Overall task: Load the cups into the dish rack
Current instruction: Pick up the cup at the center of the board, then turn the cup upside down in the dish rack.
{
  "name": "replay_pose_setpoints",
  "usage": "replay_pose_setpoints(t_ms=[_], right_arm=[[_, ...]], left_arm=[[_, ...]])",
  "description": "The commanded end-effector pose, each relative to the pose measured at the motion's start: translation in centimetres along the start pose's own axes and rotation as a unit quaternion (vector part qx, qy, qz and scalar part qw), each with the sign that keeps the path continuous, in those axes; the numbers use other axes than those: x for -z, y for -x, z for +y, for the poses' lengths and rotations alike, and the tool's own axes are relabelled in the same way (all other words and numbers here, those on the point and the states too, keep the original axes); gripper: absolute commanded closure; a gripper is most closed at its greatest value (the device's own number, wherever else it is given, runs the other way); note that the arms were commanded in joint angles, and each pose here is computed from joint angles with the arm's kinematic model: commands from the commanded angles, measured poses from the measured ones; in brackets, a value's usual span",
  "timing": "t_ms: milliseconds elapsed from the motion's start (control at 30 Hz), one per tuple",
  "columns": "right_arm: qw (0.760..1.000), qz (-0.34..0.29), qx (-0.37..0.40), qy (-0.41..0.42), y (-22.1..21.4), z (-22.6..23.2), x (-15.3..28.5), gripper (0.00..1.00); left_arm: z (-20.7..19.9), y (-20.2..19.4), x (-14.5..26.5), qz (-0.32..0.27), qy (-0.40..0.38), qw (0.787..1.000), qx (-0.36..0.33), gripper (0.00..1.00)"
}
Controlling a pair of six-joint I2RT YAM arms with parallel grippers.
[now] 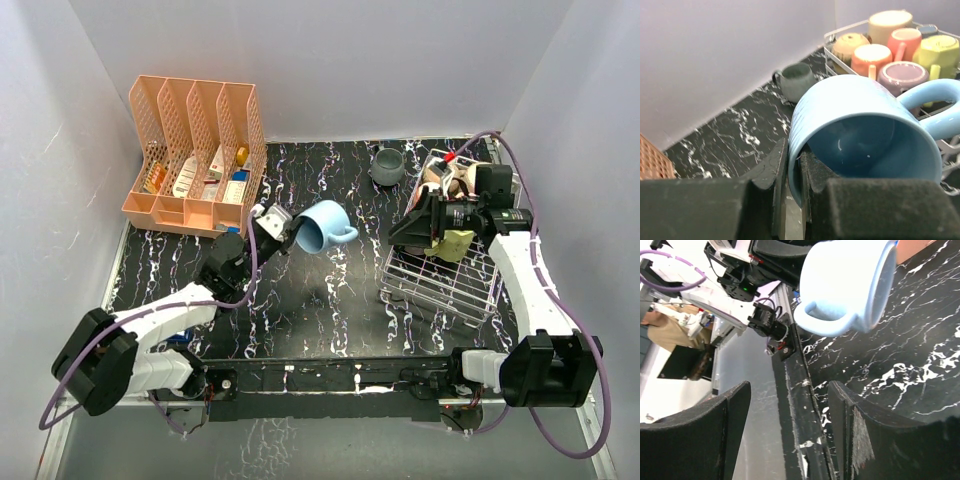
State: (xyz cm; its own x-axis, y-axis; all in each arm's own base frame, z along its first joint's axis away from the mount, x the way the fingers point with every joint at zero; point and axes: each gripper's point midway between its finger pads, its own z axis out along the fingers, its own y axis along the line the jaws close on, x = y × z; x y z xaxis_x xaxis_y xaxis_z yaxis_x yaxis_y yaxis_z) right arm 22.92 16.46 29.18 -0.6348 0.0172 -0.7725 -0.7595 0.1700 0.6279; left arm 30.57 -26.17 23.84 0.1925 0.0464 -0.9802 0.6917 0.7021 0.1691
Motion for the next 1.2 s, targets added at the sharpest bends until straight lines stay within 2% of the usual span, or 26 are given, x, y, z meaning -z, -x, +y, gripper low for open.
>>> replay_pose_setpoints(t_ms=[0, 167, 233, 433, 567, 733, 800, 1167], right_arm=[[0.999, 0.001, -0.032, 0.008, 2.4, 1.9, -1.3, 0.34], [0.991, -0.003, -0.129, 0.016, 2.4, 2.4, -2.5, 0.23], [0.986, -0.007, -0.167, 0.019, 2.5, 2.6, -2.7, 0.22], [0.972, -0.029, -0.233, 0.003, 3.7, 2.5, -3.1, 0.16], [0.969, -0.045, -0.244, 0.013, 4.8, 3.4, -3.1, 0.14], [0.955, -0.070, -0.289, 0.012, 5.2, 3.6, -3.1, 0.14], [0.951, -0.073, -0.301, 0.015, 5.2, 3.7, -3.2, 0.15], [0.921, -0.062, -0.386, 0.005, 4.1, 2.2, -3.9, 0.24]], left_arm=[[2.9, 13.0, -0.7, -0.218, 0.057, 0.973, -0.055, 1.00], [3.5, 15.7, -1.9, -0.263, 0.064, 0.960, -0.068, 1.00], [3.6, 16.7, -2.2, -0.275, 0.065, 0.956, -0.075, 1.00], [3.2, 17.8, -3.4, -0.291, 0.053, 0.952, -0.078, 1.00], [2.4, 18.1, -3.9, -0.291, 0.040, 0.952, -0.080, 1.00], [1.3, 18.8, -3.9, -0.301, 0.030, 0.949, -0.085, 1.00], [0.8, 17.9, -4.5, -0.291, 0.025, 0.953, -0.087, 1.00], [-0.9, 17.4, -4.9, -0.293, -0.005, 0.951, -0.101, 1.00]])
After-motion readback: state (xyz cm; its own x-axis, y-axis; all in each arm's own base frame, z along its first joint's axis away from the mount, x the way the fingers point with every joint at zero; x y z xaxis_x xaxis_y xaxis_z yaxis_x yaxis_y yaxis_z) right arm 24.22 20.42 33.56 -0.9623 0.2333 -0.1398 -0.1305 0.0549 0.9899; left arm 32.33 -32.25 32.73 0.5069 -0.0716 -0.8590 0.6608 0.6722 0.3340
